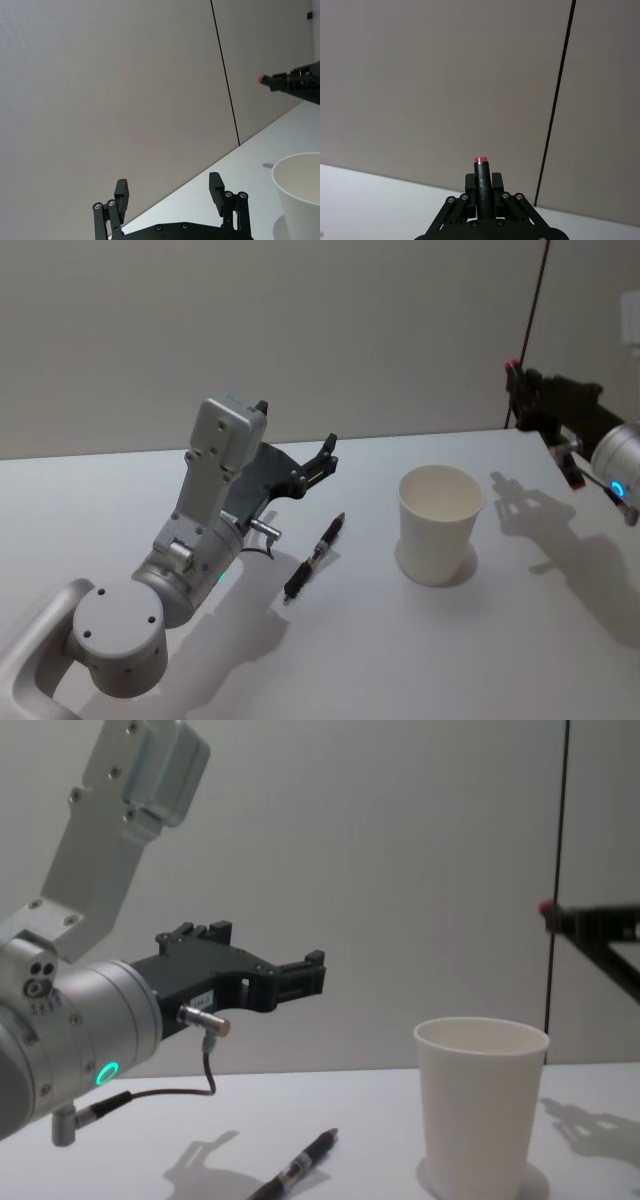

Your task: Place the pen into the pen holder.

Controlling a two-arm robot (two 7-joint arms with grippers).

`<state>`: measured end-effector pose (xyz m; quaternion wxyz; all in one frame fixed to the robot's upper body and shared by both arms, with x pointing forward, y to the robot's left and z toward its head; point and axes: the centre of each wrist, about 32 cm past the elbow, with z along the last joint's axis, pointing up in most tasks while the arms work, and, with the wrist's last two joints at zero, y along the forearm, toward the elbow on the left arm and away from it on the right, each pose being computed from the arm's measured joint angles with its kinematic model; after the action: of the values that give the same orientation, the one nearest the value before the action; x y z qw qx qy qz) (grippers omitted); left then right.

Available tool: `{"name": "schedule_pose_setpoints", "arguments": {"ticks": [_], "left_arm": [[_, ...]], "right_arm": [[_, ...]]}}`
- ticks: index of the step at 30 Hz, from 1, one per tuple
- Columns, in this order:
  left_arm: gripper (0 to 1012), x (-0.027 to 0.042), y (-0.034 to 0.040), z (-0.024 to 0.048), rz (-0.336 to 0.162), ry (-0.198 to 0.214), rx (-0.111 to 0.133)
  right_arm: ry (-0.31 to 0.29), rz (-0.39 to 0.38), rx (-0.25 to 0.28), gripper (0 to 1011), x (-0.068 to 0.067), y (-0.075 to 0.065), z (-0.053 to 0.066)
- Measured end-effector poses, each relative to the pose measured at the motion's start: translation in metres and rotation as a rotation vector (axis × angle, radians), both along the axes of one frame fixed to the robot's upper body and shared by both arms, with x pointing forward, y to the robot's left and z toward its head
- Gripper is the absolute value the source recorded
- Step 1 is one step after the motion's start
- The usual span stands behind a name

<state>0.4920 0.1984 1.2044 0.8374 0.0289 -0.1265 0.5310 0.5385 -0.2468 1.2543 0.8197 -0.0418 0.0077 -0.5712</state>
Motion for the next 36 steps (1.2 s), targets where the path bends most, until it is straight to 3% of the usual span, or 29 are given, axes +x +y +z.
{"name": "schedule_pose_setpoints", "arguments": {"ticks": [6, 13, 14, 20, 26, 36], "left_arm": [[1001, 0.0000, 0.0000, 0.0000, 0.000, 0.000, 0.000], [1001, 0.0000, 0.0000, 0.0000, 0.000, 0.000, 0.000], [1001, 0.0000, 0.0000, 0.0000, 0.000, 0.000, 0.000], [1001, 0.0000, 0.0000, 0.0000, 0.000, 0.000, 0.000], [1001, 0.0000, 0.0000, 0.0000, 0.000, 0.000, 0.000], [1001, 0.0000, 0.0000, 0.0000, 0.000, 0.000, 0.000]], "right_arm": [[-0.110, 0.019, 0.062, 185, -0.003, 0.008, 0.009], [-0.197, 0.045, 0.125, 185, -0.007, 0.017, 0.016], [-0.242, 0.063, 0.162, 185, -0.008, 0.023, 0.019], [-0.322, 0.110, 0.245, 185, -0.012, 0.038, 0.023], [-0.363, 0.139, 0.299, 185, -0.016, 0.046, 0.021], [-0.363, 0.148, 0.330, 185, -0.023, 0.048, 0.007]]}}
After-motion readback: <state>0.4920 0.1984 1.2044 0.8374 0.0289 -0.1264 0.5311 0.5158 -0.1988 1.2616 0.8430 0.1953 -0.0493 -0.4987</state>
